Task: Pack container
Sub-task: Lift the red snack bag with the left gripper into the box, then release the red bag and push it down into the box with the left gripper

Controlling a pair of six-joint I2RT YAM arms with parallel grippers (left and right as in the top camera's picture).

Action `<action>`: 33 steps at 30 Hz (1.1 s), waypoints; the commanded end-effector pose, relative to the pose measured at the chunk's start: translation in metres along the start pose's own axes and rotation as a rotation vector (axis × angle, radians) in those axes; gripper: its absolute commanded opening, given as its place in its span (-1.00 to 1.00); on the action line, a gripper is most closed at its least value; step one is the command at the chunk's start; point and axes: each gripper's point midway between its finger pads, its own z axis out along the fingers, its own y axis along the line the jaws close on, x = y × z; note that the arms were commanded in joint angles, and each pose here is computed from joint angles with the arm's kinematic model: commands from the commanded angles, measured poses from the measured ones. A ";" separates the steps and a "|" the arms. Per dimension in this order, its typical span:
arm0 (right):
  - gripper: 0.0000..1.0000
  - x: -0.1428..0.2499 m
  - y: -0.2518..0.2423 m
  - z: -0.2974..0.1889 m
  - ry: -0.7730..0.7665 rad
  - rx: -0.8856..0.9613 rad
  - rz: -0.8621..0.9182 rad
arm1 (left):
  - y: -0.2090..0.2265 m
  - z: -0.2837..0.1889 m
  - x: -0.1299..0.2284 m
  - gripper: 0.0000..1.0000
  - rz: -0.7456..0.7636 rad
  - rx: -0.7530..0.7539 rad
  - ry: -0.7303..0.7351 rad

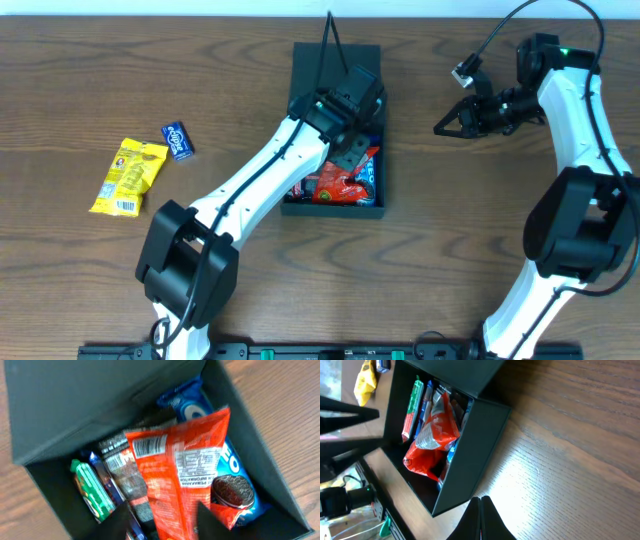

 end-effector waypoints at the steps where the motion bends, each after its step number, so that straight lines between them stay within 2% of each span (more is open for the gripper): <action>1: -0.97 -0.007 0.004 -0.006 -0.026 -0.011 -0.035 | 0.000 0.000 -0.002 -0.47 -0.013 0.022 0.003; 2: -0.97 -0.007 0.004 -0.006 -0.027 -0.010 -0.035 | -0.001 0.001 -0.002 -0.55 -0.014 0.030 0.005; 4: -0.97 -0.007 0.004 -0.006 -0.029 -0.009 -0.037 | -0.005 0.002 0.000 -0.88 -0.014 0.048 0.012; 18: -0.97 -0.010 0.003 -0.006 -0.040 -0.003 -0.049 | -0.043 0.007 0.040 -0.88 0.143 0.285 0.139; 27: -0.97 -0.004 0.006 -0.006 -0.019 -0.015 -0.089 | -0.042 0.022 0.066 -0.88 0.137 0.285 0.211; 33: -0.97 -0.002 0.007 -0.006 -0.009 -0.020 -0.085 | -0.042 0.029 0.059 -0.88 0.136 0.284 0.170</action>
